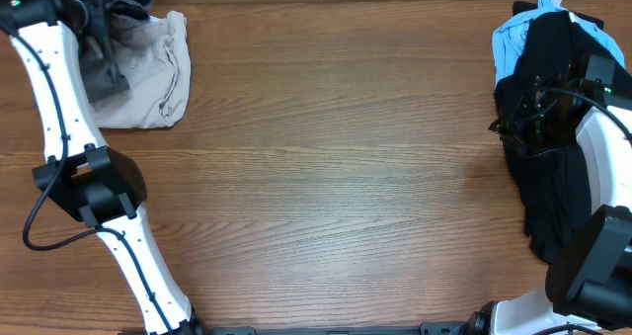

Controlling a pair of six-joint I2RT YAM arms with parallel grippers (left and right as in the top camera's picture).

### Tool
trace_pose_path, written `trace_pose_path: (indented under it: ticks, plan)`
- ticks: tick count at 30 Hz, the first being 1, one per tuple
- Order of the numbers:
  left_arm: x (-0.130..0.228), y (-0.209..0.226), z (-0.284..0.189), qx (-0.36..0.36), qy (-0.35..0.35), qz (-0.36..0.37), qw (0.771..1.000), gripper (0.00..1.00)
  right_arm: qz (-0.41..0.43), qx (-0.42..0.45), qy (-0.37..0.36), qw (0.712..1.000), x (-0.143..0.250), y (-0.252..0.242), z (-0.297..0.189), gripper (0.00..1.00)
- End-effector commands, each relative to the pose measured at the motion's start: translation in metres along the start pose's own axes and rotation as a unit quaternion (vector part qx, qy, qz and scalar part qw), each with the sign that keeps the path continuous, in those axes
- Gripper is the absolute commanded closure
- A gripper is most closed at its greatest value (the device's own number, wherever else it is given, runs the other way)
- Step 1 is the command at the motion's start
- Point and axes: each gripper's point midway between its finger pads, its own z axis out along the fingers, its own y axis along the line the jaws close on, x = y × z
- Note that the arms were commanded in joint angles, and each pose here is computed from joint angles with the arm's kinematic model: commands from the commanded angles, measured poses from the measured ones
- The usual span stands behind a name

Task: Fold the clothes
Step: 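Carry the shorts leftward with the left gripper onto the beige pants stack, then lower the shorts onto the stack and open the left gripper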

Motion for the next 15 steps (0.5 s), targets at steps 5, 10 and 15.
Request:
trace_pose_path:
  ticks: [5, 10, 15]
  plan:
    - [0.012, -0.055, 0.02, 0.05, 0.025, -0.034, 0.998, 0.81, -0.002, 0.002, -0.01, 1.0, -0.004, 0.002, -0.006, 0.68]
    - [0.035, -0.105, 0.036, 0.098, 0.064, -0.012, 0.993, 0.6, -0.002, 0.001, -0.011, 1.0, -0.004, 0.002, -0.006, 0.68]
    - [0.056, -0.15, 0.045, 0.126, 0.098, 0.014, 0.987, 0.07, -0.002, 0.002, -0.01, 1.0, -0.004, 0.002, -0.006, 0.67]
